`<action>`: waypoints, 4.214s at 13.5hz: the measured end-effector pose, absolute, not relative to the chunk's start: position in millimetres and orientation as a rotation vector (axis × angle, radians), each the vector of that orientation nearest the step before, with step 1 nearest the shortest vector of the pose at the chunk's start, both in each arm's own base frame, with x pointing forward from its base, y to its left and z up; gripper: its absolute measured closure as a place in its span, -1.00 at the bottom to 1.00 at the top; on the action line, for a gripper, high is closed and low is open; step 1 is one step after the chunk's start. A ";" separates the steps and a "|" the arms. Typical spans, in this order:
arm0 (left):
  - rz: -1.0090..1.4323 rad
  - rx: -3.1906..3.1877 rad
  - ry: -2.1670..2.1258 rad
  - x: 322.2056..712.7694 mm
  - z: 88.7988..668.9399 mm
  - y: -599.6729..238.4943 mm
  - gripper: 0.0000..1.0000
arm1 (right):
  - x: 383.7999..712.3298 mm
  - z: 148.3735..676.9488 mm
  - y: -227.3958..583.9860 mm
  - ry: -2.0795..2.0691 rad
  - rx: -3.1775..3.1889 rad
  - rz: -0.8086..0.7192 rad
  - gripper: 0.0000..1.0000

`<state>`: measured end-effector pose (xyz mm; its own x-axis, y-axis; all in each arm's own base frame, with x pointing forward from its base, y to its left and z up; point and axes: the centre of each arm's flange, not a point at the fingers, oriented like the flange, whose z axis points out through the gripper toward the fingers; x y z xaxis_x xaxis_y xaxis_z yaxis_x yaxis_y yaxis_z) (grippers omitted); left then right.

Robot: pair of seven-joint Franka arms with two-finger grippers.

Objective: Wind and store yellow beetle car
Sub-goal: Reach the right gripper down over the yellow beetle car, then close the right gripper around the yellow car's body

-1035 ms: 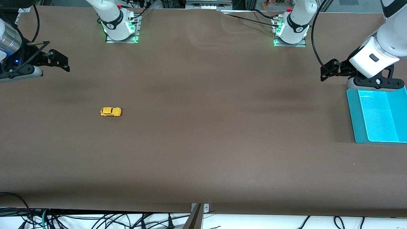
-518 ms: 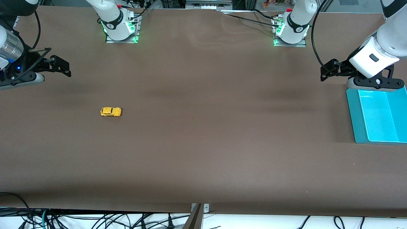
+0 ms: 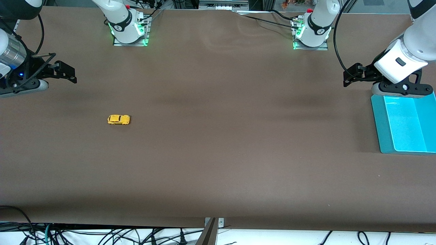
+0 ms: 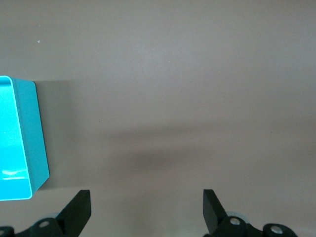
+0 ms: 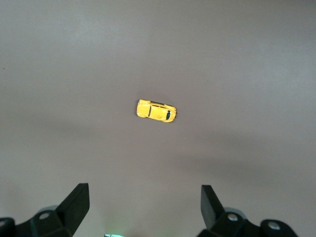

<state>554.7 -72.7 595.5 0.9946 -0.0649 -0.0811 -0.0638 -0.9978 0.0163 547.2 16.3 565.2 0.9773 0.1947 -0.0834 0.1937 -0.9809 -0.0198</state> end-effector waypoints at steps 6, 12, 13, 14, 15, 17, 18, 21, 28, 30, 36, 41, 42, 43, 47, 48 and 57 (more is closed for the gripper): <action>-0.129 3.124 -0.100 554.7 595.4 -72.6 -1.00 | 548.1 557.4 16.8 -0.308 -3.111 0.145 -1.00; -0.130 3.124 -0.099 554.7 595.3 -72.2 -1.00 | 550.4 449.2 22.1 -0.730 -3.041 0.120 -1.00; -0.130 3.124 -0.099 554.7 595.3 -72.1 -1.00 | 546.2 424.6 23.5 -0.853 -3.005 0.123 -1.00; -0.130 3.124 -0.099 554.7 595.3 -72.0 -1.00 | 541.1 401.9 25.7 -0.990 -2.959 0.119 -1.00; -0.131 3.124 -0.099 554.7 595.2 -72.0 -1.00 | 536.0 380.8 28.8 -1.144 -2.902 0.107 -1.00; -0.132 3.124 -0.098 554.7 595.1 -71.9 -1.00 | 529.9 343.6 33.3 -1.479 -2.749 0.062 -1.00; -0.132 3.124 -0.098 554.6 595.1 -71.9 -1.00 | 529.8 327.0 33.9 -1.635 -2.660 0.043 -1.00; -0.134 3.124 -0.099 554.5 595.0 -71.9 -1.00 | 530.9 281.5 34.3 -1.971 -2.416 0.013 -1.00; -0.144 3.124 -0.099 553.8 594.4 -71.8 -1.00 | 526.4 212.5 32.6 -2.229 -2.166 -0.012 -1.00; -0.144 3.124 -0.099 553.8 594.4 -71.8 -1.00 | 527.2 206.7 30.2 -2.250 -2.152 -0.025 -1.00; -0.144 3.124 -0.099 553.8 594.4 -71.8 -1.00 | 527.9 195.6 28.8 -2.263 -2.146 -0.043 -0.25; -0.144 3.124 -0.099 553.8 594.4 -71.8 -1.00 | 528.7 197.9 31.5 -2.273 -2.141 -0.052 0.14; -0.144 3.124 -0.099 553.8 594.4 -71.8 -1.00 | 529.2 200.2 40.1 -2.289 -2.123 -0.062 0.14; -0.144 3.124 -0.099 553.8 594.4 -71.7 -1.00 | 529.7 203.3 52.9 -2.306 -2.101 -0.077 0.14; -0.144 3.124 -0.099 553.8 594.4 -71.8 -1.00 | 527.7 207.2 84.1 -2.304 -2.085 -0.100 0.14; -0.144 3.124 -0.099 553.8 594.5 -71.8 -1.00 | 527.0 205.6 85.5 -2.303 -2.082 -0.098 0.14; -0.144 3.124 -0.099 553.8 594.5 -71.8 -1.00 | 527.7 196.6 55.0 -2.320 -2.069 -0.069 0.14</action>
